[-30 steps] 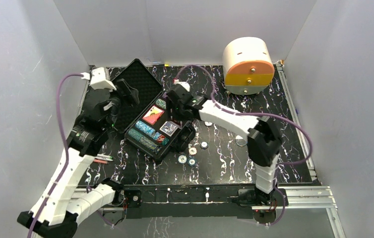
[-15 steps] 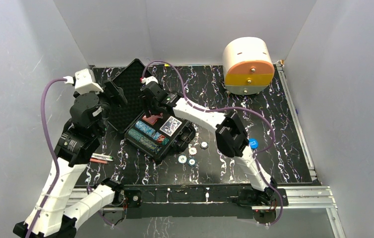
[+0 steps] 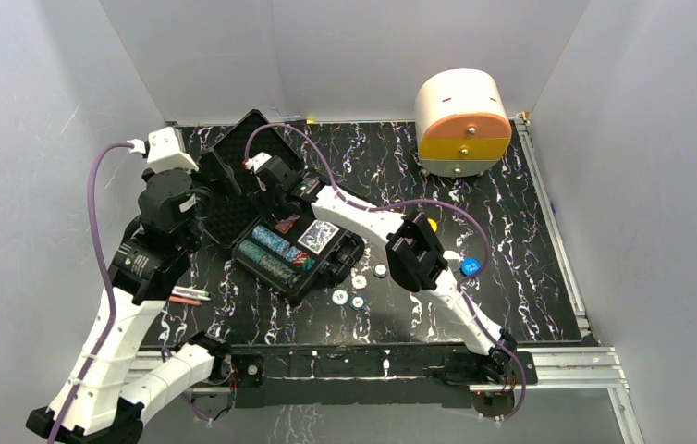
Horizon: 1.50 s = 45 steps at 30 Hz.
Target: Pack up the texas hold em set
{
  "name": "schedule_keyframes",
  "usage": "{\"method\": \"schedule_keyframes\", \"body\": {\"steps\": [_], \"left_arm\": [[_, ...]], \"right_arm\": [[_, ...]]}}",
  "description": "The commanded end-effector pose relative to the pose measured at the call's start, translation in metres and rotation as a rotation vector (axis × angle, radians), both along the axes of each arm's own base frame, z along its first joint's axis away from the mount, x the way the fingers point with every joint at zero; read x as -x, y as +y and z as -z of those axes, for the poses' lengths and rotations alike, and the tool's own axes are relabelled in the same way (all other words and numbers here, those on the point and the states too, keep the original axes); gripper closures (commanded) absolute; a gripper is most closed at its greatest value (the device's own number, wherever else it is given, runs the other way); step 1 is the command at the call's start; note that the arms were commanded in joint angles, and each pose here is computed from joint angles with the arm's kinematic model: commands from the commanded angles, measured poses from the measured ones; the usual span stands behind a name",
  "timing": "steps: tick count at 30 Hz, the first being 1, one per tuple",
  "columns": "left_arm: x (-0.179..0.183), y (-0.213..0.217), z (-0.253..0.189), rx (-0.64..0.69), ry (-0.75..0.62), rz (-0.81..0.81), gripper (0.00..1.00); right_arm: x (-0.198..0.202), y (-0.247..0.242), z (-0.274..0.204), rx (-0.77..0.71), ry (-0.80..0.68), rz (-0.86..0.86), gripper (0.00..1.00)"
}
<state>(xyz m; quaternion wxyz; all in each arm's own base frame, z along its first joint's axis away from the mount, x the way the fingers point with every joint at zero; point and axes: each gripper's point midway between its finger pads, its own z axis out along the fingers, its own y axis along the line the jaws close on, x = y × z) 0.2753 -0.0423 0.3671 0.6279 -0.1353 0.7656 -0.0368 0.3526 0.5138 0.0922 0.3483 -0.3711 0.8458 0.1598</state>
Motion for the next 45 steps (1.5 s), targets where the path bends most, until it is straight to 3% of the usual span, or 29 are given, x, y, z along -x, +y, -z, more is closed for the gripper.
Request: {"method": "schedule_keyframes", "body": {"steps": [1,7,14,24,32,37,45], "left_arm": [[0.000,0.002,-0.002,-0.001,-0.003,-0.009,0.27],[-0.001,-0.001,0.004,-0.002,0.014,-0.001,0.27],[-0.003,-0.005,0.010,0.003,0.031,0.015,0.27],[-0.004,-0.009,0.008,0.014,0.038,0.028,0.26],[0.000,-0.010,0.004,0.033,0.031,0.040,0.26],[0.002,-0.017,0.008,0.054,0.044,0.076,0.25],[-0.002,-0.054,0.031,0.110,0.076,0.249,0.20]], "right_arm": [[0.005,-0.008,0.035,0.098,0.039,-0.043,0.33],[0.003,-0.018,0.037,0.119,0.036,-0.020,0.33],[-0.004,-0.022,0.013,0.091,-0.004,0.024,0.17],[-0.014,-0.017,-0.084,-0.137,-0.059,0.104,0.07],[0.021,-0.032,-0.160,-0.334,-0.050,0.047,0.07],[0.025,-0.096,-0.157,-0.291,-0.067,0.262,0.09],[0.039,-0.290,-0.092,-0.122,0.031,0.831,0.17]]}}
